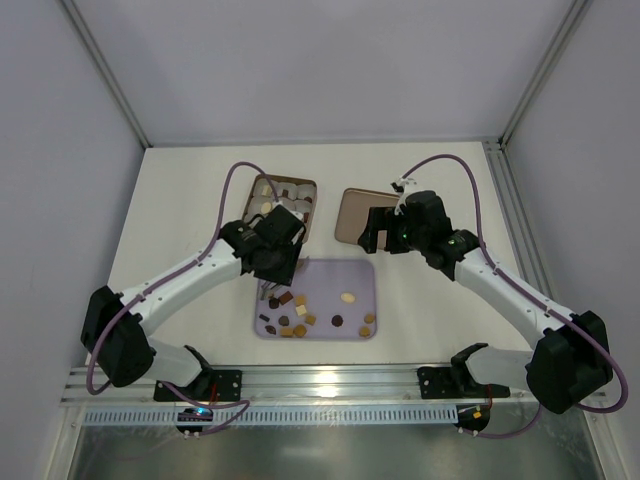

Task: Pack the chocolate

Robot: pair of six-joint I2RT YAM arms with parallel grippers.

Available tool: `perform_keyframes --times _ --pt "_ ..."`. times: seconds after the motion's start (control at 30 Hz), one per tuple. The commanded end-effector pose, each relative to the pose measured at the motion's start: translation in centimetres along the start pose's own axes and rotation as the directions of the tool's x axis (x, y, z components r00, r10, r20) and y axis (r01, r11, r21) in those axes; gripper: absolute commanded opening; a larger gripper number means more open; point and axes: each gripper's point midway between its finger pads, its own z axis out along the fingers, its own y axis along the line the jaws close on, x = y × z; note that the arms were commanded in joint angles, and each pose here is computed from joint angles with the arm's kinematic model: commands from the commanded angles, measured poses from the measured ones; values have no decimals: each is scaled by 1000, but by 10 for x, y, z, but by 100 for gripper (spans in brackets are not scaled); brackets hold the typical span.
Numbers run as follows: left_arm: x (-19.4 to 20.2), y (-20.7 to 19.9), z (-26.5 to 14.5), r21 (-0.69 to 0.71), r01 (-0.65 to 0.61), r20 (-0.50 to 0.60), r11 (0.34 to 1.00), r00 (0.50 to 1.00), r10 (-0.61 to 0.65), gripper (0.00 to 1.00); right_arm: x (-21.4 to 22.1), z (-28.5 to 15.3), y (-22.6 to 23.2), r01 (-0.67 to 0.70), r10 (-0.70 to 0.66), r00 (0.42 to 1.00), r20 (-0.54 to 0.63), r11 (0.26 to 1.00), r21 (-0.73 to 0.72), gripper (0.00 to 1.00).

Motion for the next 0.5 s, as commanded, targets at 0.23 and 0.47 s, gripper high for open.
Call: perform_keyframes --times 0.23,0.47 --pt "-3 -5 5 29 -20 14 999 1000 20 38 -11 -5 4 2 -1 999 52 1000 -14 100" --pt "-2 -6 3 36 -24 11 999 1000 23 33 -10 -6 4 0 0 999 52 1000 -14 100"
